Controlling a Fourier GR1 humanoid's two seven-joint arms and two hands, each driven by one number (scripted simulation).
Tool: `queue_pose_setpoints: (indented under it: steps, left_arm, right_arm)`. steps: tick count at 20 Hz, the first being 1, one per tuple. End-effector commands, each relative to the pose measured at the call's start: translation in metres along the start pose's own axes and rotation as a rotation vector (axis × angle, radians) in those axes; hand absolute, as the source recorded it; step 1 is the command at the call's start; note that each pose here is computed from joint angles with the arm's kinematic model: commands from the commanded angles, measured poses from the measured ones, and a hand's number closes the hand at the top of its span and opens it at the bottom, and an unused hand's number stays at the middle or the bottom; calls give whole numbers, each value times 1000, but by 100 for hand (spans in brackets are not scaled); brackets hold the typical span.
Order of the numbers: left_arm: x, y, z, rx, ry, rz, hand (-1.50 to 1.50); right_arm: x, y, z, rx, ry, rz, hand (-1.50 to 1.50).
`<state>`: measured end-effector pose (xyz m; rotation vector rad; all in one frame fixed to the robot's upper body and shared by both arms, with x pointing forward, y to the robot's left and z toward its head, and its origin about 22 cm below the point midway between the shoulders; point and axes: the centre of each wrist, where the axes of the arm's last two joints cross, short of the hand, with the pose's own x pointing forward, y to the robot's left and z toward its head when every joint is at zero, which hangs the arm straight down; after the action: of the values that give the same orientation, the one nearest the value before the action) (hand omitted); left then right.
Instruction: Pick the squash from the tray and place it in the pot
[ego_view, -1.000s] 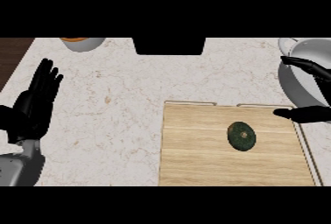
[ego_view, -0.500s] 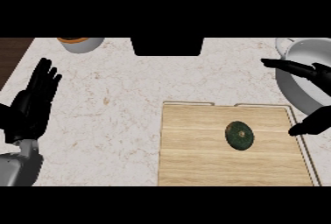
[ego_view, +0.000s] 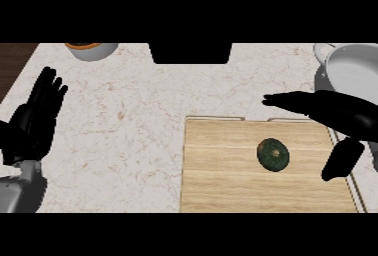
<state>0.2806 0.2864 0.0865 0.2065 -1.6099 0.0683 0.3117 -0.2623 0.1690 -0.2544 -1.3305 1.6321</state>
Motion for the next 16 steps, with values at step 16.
queue_pose_setpoints:
  steps: [16]
  left_arm:
    - [-1,-5,2,-21,-7,-6,0]
  right_arm:
    - [31,55,-25,61,189,67,-150]
